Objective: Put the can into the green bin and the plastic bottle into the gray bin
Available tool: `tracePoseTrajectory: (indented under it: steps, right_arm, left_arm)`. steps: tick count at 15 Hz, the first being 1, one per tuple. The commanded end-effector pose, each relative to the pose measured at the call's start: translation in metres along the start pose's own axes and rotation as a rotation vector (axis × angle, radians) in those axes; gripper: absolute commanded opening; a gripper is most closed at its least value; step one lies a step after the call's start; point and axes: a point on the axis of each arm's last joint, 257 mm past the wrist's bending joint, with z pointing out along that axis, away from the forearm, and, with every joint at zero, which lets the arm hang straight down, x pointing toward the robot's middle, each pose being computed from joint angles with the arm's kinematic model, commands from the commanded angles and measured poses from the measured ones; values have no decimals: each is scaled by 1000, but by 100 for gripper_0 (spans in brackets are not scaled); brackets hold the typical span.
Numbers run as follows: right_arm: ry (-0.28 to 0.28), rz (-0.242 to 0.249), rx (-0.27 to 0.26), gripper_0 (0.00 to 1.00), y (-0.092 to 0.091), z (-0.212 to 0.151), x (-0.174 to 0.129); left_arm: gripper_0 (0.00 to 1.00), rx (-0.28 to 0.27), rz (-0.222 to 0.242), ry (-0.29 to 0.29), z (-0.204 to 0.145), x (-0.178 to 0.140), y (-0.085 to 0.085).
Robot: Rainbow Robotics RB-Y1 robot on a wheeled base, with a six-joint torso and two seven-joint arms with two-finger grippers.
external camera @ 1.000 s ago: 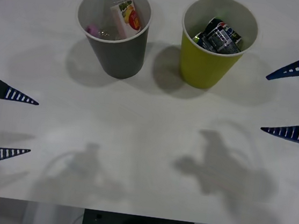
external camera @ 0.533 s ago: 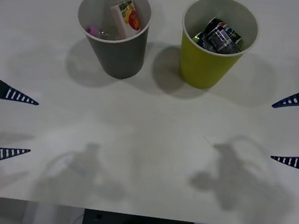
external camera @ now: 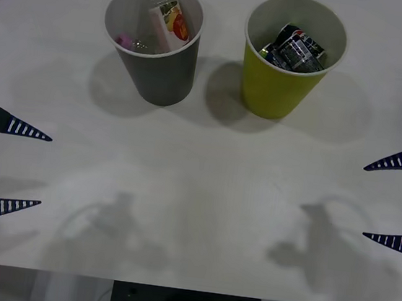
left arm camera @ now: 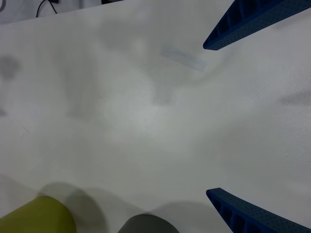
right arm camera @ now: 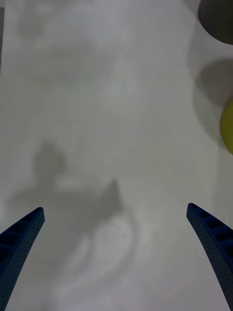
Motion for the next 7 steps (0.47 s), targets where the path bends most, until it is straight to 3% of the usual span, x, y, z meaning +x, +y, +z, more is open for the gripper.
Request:
tracePoseTrajectory:
  steps: [1,7]
  right_arm:
    - [3,-3,-5,100,5,2,3]
    - [6,-17,-2,100,4,1,4]
  left_arm:
    - [98,0,0,0,0,0,0]
    - [98,0,0,0,0,0,0]
